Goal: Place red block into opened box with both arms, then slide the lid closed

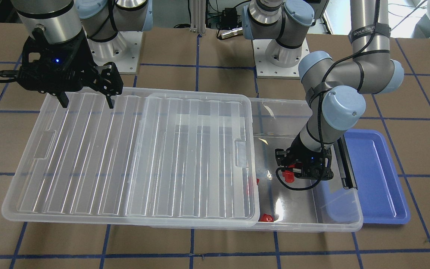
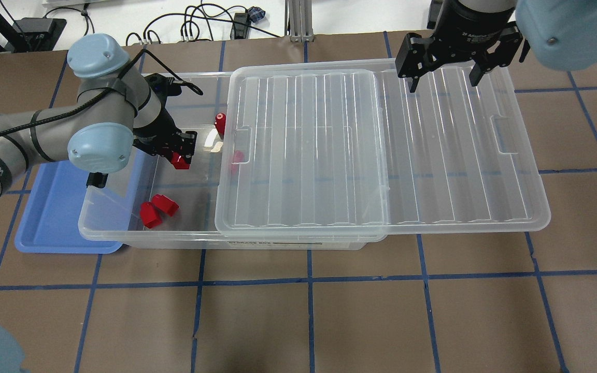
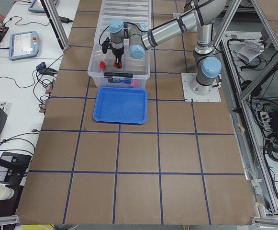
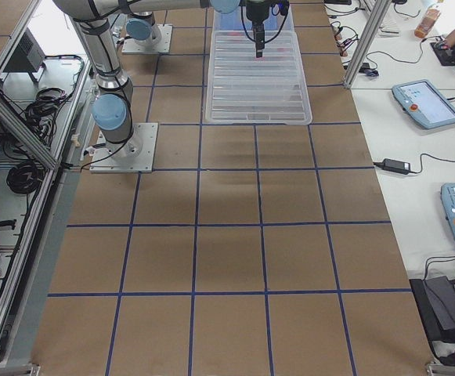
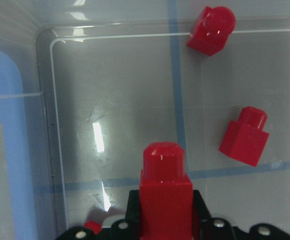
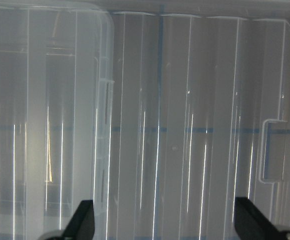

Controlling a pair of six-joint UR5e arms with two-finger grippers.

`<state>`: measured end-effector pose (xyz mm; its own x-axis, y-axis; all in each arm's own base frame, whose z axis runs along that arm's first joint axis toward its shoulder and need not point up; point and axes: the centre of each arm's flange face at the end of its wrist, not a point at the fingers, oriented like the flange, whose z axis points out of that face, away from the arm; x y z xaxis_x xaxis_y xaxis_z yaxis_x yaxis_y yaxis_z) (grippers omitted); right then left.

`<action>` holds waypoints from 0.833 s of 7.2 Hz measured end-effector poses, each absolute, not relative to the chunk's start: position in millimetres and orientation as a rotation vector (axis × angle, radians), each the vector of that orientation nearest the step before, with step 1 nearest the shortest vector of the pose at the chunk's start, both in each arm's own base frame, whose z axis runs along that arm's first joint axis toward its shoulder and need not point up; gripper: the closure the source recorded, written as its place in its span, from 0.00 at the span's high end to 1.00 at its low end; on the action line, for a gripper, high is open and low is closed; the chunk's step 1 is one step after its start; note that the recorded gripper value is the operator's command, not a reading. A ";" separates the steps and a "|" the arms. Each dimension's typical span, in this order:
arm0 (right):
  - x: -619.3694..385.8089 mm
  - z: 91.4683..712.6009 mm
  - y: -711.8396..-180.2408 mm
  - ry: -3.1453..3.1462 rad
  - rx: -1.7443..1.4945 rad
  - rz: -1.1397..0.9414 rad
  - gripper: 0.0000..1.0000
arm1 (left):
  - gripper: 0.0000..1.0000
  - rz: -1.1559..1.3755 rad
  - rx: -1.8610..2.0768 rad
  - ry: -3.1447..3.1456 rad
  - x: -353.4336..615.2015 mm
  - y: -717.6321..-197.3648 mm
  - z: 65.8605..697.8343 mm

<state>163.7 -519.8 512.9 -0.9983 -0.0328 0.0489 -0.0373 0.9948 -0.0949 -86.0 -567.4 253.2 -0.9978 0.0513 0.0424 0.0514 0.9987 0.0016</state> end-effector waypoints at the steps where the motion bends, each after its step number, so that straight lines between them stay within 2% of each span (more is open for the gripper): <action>1: 161.0 513.8 -520.3 -3.090 0.055 0.141 1.00 | 0.39 -0.044 -0.040 -3.096 -76.3 -565.7 238.5; 2: 158.4 516.3 -521.1 -3.090 0.052 0.138 1.00 | 0.91 -0.064 -0.001 -3.093 -66.8 -566.1 230.1; 3: 151.9 519.0 -522.8 -3.088 0.040 0.127 1.00 | 1.00 -0.051 0.014 -3.094 -62.3 -569.1 227.8; 6: 67.8 525.3 -535.3 -3.066 0.043 0.092 1.00 | 1.00 0.047 -0.031 -3.105 -76.0 -591.0 278.4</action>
<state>67.8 -535.3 525.3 -0.9969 -0.0261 0.0744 -0.0305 0.9978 -0.0585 -76.0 -591.0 278.4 -0.9991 0.0202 0.0362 0.0191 0.9994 -0.0303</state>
